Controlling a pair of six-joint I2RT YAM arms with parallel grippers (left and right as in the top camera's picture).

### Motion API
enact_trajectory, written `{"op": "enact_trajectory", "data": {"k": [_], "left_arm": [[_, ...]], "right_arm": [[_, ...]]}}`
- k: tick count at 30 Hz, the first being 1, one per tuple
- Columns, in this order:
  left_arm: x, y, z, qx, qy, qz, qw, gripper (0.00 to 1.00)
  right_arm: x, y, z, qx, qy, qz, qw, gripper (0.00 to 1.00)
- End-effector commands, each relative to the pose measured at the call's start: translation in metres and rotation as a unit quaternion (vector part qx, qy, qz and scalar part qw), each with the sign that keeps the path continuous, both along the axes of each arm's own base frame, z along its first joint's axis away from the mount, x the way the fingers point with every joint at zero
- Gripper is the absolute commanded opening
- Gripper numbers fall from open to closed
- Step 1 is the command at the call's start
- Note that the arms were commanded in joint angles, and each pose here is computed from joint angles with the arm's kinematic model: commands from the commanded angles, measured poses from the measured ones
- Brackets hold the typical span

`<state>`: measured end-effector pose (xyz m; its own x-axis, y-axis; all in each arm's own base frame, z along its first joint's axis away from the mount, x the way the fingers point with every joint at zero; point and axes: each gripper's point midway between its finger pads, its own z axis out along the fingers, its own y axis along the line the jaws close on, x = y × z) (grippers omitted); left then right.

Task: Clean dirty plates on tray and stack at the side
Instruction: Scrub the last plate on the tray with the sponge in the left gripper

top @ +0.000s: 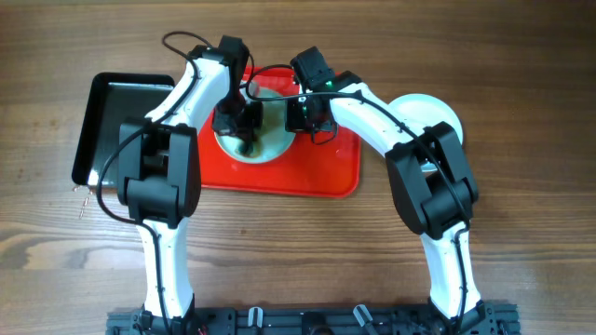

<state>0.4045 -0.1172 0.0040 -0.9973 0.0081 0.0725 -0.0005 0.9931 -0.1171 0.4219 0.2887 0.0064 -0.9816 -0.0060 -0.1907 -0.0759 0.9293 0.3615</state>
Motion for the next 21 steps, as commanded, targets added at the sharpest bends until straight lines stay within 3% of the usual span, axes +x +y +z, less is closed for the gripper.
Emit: {"op": "enact_trajectory", "data": {"k": [1, 5, 7, 8, 10, 12, 15, 19, 21], "left_arm": [[0.014, 0.097, -0.024, 0.272, -0.073, 0.259, 0.924, 0.04], [0.014, 0.093, -0.025, 0.267, -0.075, 0.273, 0.921, 0.04], [0.017, 0.084, -0.028, 0.240, -0.068, 0.246, 0.937, 0.04], [0.026, 0.059, -0.036, 0.170, -0.059, 0.190, 0.965, 0.04], [0.043, 0.007, -0.039, 0.021, -0.067, 0.094, 0.993, 0.04], [0.060, -0.035, -0.029, -0.097, -0.097, 0.032, 0.990, 0.04], [0.088, -0.067, -0.008, -0.192, -0.152, 0.021, 0.969, 0.04], [0.115, -0.051, 0.023, -0.179, -0.199, 0.059, 0.962, 0.04], [0.124, -0.013, 0.072, -0.144, -0.220, 0.107, 0.959, 0.04]], "right_arm": [[-0.008, 0.004, -0.011, -0.003, 0.019, 0.006, 1.000, 0.04], [-0.009, 0.004, -0.011, -0.003, 0.019, 0.006, 1.000, 0.04], [-0.008, 0.004, -0.011, -0.003, 0.019, 0.006, 1.000, 0.04], [-0.009, 0.004, -0.011, -0.003, 0.019, 0.006, 1.000, 0.04], [-0.009, 0.004, -0.012, -0.003, 0.019, 0.006, 1.000, 0.04], [-0.009, 0.004, -0.012, -0.003, 0.020, 0.006, 1.000, 0.04], [-0.009, 0.003, -0.012, -0.004, 0.020, 0.007, 1.000, 0.04], [-0.010, 0.003, -0.012, -0.005, 0.021, 0.008, 1.000, 0.04], [-0.008, 0.004, -0.012, -0.003, 0.017, 0.008, 1.000, 0.04]]}}
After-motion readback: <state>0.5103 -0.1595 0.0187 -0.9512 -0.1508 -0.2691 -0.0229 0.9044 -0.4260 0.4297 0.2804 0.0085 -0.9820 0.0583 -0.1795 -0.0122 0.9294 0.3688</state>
